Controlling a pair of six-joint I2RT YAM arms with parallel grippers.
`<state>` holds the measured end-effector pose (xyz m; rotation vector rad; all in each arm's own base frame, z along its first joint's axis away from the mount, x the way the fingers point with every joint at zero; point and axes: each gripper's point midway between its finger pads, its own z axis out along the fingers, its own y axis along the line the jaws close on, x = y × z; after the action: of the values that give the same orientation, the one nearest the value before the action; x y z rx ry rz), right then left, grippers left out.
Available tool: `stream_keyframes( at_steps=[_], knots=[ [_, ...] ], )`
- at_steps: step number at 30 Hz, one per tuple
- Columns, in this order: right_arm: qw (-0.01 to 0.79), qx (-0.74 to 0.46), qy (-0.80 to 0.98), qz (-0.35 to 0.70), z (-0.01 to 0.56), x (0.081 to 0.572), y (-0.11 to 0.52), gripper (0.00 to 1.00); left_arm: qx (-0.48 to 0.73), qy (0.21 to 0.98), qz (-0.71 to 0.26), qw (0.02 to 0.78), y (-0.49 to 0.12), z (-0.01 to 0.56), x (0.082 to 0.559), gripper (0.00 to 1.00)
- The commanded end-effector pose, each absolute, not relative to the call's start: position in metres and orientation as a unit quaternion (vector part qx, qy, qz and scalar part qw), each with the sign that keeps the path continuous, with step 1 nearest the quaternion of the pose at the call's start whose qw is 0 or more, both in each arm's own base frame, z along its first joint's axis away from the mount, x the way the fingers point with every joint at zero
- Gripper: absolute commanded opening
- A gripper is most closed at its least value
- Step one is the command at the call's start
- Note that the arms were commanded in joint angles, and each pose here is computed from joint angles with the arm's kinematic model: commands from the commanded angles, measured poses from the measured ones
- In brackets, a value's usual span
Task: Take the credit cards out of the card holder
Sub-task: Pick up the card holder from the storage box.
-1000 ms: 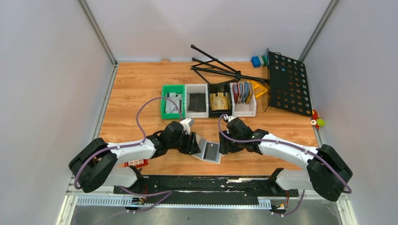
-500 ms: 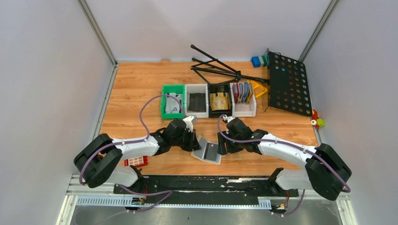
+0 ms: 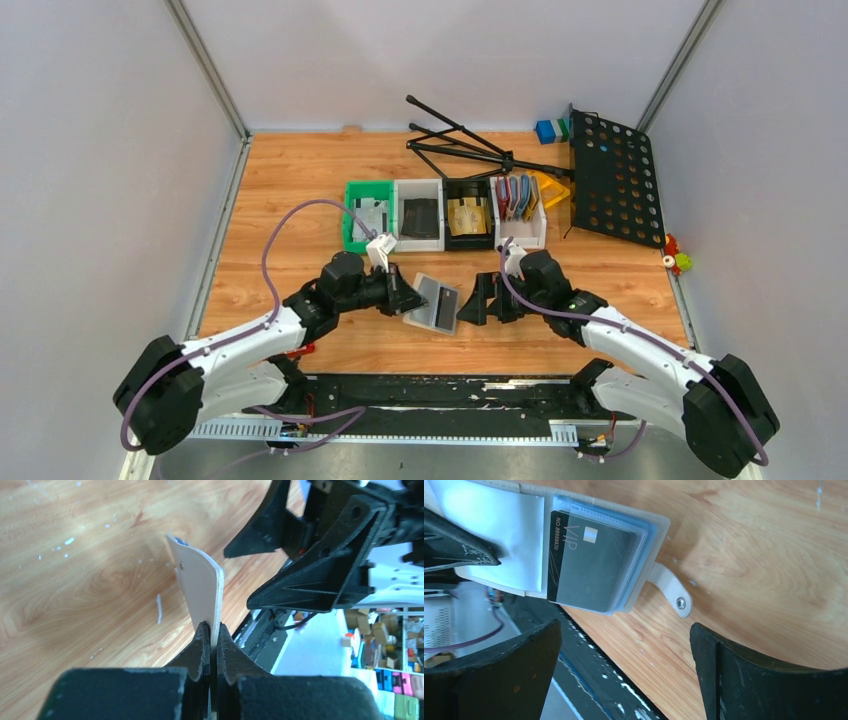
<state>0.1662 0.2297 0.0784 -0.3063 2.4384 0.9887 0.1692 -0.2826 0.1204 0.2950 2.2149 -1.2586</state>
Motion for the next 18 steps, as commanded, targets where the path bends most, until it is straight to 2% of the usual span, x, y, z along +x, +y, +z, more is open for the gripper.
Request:
stream_keyframes(
  at_steps=[1,12,18],
  knots=[
    [0.273,-0.114,0.830,0.472,0.125,0.169,0.251,1.00,0.093,0.782,-0.532,0.312,-0.285,0.168,0.173,0.00],
    [0.294,-0.067,0.763,0.571,0.170,0.178,0.249,1.00,0.060,0.702,-0.621,0.345,-0.283,0.243,0.174,0.00],
    [0.323,-0.021,0.761,0.562,0.175,0.186,0.239,1.00,0.054,0.691,-0.626,0.358,-0.282,0.255,0.177,0.00]
  ],
)
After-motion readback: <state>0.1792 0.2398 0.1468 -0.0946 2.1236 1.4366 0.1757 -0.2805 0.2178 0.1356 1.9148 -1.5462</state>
